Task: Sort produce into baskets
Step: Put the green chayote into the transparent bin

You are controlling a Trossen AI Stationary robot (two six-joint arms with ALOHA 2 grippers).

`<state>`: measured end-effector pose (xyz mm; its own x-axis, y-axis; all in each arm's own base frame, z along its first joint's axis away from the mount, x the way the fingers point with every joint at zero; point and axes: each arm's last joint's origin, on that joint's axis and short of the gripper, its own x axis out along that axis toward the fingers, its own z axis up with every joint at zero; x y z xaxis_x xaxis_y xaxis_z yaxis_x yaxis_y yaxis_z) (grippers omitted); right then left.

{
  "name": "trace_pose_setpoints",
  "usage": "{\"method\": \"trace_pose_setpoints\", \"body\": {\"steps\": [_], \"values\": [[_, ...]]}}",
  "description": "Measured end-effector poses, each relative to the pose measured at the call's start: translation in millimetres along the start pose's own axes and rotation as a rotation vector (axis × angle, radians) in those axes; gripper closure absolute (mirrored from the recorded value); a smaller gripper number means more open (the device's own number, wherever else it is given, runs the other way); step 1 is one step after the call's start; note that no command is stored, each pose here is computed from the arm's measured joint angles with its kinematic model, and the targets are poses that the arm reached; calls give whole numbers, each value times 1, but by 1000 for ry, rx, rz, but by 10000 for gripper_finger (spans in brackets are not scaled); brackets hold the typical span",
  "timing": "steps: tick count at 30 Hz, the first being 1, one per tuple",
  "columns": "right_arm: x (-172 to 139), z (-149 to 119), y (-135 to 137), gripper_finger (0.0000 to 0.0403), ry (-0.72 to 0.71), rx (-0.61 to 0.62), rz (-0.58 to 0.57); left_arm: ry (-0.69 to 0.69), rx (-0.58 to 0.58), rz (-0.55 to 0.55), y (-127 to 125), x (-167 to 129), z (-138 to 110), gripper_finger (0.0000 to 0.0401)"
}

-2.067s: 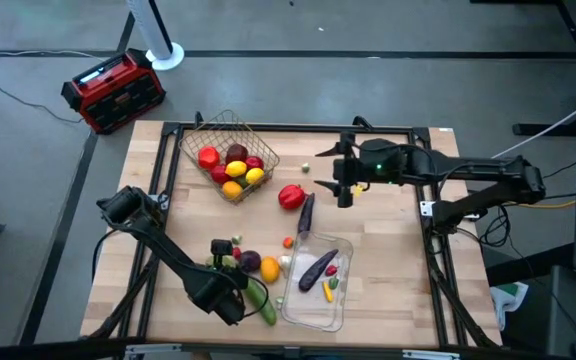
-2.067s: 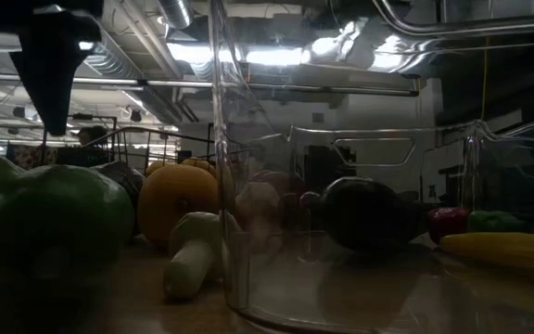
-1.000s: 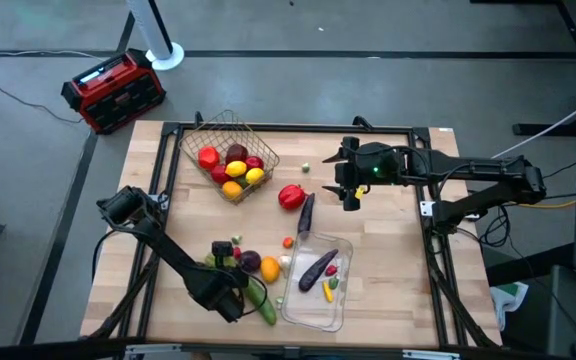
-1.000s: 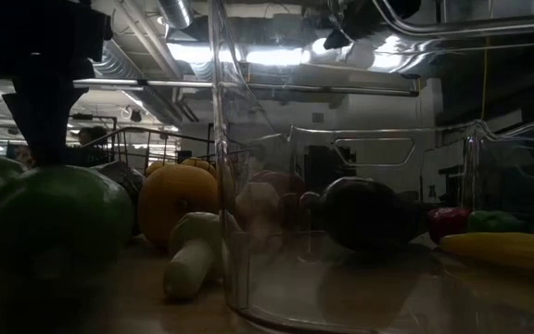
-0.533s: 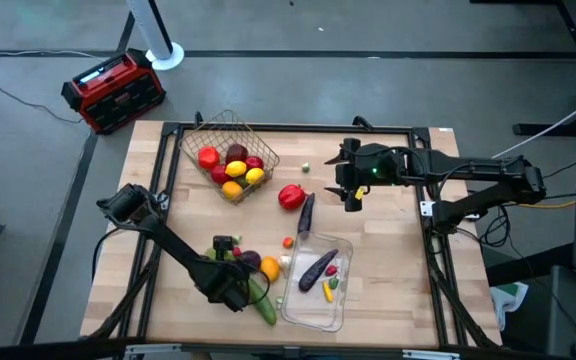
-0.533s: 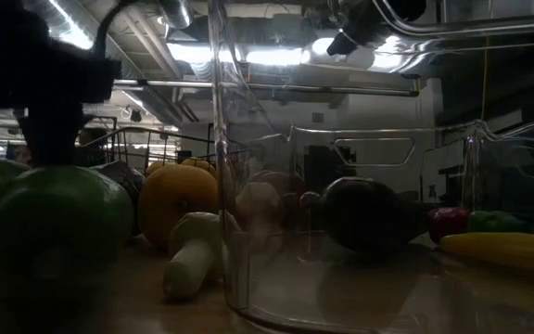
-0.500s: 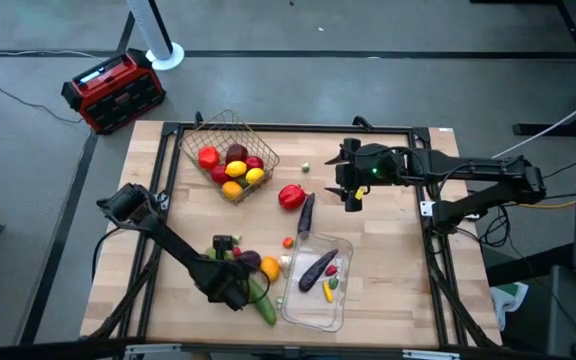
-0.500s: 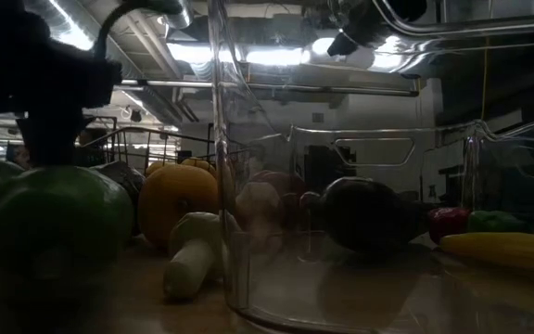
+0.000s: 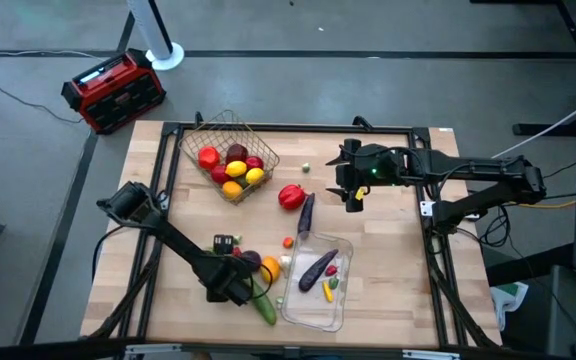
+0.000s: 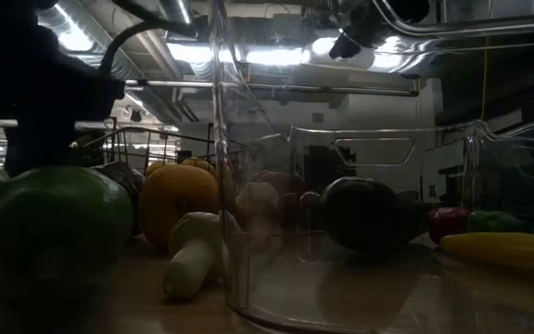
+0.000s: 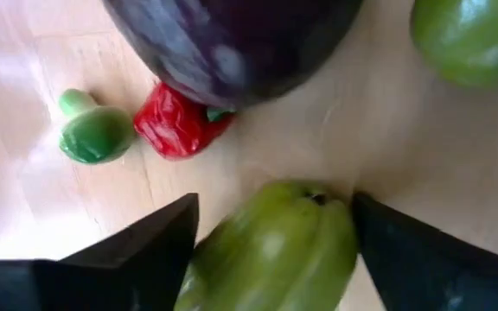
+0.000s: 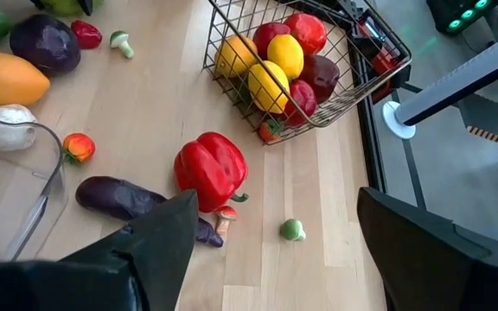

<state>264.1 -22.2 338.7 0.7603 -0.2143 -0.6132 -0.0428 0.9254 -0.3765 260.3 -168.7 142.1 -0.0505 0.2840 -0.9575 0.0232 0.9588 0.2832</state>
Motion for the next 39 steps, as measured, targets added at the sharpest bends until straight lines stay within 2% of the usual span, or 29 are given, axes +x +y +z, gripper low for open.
{"method": "trace_pose_setpoints", "body": {"steps": [5,9,13,19,26,31,35,39], "values": [[0,0,0,91,0,0,0,16,4,-1,0,-2,0,164],[0,0,0,91,0,0,0,14,3,-2,0,-2,0,194],[0,0,0,91,0,0,0,12,2,-4,0,-2,1,210],[0,0,0,91,-1,0,0,-6,-25,-28,3,-9,1,212],[0,0,0,91,-1,0,-1,-89,-194,-104,29,-37,0,212],[0,0,0,91,1,0,-7,-192,-357,-197,54,-63,-1,212],[0,0,0,91,3,0,-8,-337,-488,-315,71,-82,7,211],[0,0,0,91,3,0,-8,-514,-562,-414,83,-96,21,211]]}}
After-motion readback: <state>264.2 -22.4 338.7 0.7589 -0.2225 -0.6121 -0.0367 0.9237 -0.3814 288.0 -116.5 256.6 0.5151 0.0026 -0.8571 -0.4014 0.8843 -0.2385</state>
